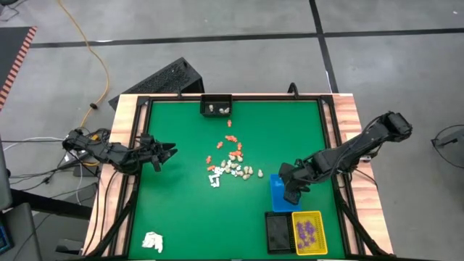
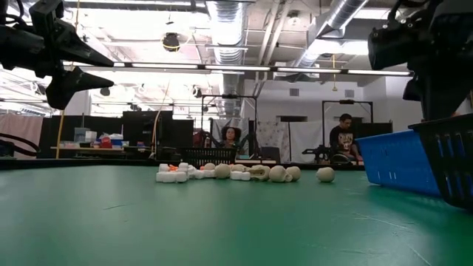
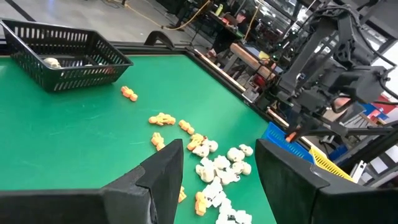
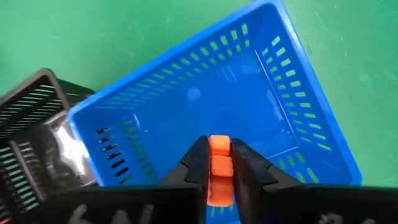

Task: Sort Halloween decoration
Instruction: Put the orange skeleton toy into the blue bin, then put the white skeleton toy into the bottom black bin

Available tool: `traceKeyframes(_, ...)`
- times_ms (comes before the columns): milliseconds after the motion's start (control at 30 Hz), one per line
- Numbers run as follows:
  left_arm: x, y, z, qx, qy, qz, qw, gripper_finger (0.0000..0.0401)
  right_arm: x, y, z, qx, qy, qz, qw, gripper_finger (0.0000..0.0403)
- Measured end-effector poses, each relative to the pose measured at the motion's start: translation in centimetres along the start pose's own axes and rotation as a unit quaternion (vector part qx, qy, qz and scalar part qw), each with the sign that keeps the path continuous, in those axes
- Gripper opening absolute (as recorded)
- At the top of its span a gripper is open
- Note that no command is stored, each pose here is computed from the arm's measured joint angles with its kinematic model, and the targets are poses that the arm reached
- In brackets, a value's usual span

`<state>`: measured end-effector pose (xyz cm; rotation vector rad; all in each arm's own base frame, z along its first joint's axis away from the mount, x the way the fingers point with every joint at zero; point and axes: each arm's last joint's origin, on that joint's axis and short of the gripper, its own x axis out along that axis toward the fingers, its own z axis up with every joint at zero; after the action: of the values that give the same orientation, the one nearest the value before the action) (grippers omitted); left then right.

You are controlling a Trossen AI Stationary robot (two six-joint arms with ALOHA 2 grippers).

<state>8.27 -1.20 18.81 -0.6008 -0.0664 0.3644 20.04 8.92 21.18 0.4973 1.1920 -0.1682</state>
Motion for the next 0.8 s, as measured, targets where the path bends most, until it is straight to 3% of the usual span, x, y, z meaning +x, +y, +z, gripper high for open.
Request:
traceKeyframes(300,0.0,0.0,0.0,0.000,0.000,0.000,1.000,0.0189,-0.1,0.1,-0.1,0.000,0.011,0.012,1.000,0.0152)
traceKeyframes(500,0.0,0.0,0.0,0.000,0.000,0.000,1.000,0.0189,-1.3,0.3,0.3,0.000,-0.011,0.063,0.998,0.0168)
traceKeyframes(700,0.0,0.1,-0.1,0.003,0.003,0.002,1.000,0.0189,-3.5,0.9,2.2,-0.028,-0.126,0.153,0.980,0.0162)
traceKeyframes(800,0.0,0.1,-0.1,0.005,0.005,0.004,1.000,0.0189,-4.4,0.6,3.8,-0.038,-0.216,0.152,0.964,0.0157)
